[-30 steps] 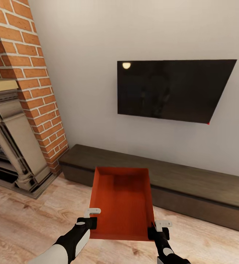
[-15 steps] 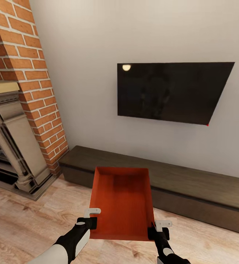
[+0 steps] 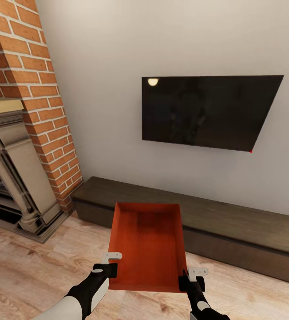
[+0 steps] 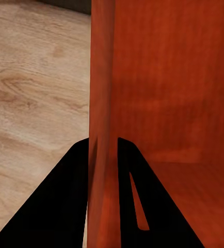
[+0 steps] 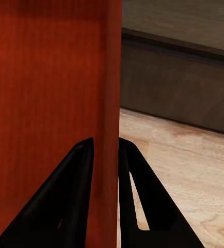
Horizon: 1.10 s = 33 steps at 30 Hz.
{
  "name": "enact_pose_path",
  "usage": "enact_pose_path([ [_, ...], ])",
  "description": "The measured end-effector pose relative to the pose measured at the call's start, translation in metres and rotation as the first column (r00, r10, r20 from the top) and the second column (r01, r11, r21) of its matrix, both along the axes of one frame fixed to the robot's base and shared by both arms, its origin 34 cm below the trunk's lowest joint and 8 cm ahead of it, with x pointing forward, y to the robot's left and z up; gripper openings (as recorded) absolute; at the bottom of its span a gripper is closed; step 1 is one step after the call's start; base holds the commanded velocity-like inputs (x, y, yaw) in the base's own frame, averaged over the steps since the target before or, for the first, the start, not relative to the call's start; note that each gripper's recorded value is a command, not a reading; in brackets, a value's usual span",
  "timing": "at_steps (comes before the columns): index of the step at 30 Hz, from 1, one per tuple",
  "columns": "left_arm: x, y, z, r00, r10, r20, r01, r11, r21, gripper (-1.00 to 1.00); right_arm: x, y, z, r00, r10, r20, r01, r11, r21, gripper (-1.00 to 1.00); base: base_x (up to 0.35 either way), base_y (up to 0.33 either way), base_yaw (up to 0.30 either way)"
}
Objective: Move the two storage containers from the living room to the garage. In the garage, place one container on the floor and stack the other container on top of it (either order is fine).
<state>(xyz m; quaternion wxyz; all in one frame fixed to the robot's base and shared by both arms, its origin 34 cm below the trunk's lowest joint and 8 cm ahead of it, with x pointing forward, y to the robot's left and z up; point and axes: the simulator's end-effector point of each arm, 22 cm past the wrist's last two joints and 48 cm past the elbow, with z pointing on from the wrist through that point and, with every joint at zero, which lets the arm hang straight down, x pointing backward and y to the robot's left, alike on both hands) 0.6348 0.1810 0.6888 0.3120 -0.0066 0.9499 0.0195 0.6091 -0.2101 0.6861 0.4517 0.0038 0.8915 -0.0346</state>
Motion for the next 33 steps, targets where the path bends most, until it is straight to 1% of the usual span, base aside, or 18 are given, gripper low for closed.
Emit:
enact_pose_path([
  [13, -0.002, 0.000, 0.013, 1.000, 0.000, 0.000, 0.000, 1.000, 0.000, -1.00, -0.002, 0.000, 0.013, 1.000, 0.000, 0.000, 0.000, 1.000, 0.000, -1.00, 0.000, 0.000, 0.000],
  [20, -0.002, 0.000, 0.013, 1.000, -0.001, 0.000, 0.001, 1.000, 0.000, -1.00, -0.003, 0.000, 0.013, 1.000, -0.001, 0.000, 0.001, 1.000, 0.001, -1.00, 0.000, 0.000, 0.000],
  [33, 0.002, 0.000, 0.023, 1.000, 0.000, 0.020, 0.000, 1.000, 0.000, -1.00, 0.002, 0.000, 0.022, 1.000, -0.001, 0.020, 0.001, 1.000, 0.000, -1.00, 0.000, 0.000, 0.000],
])
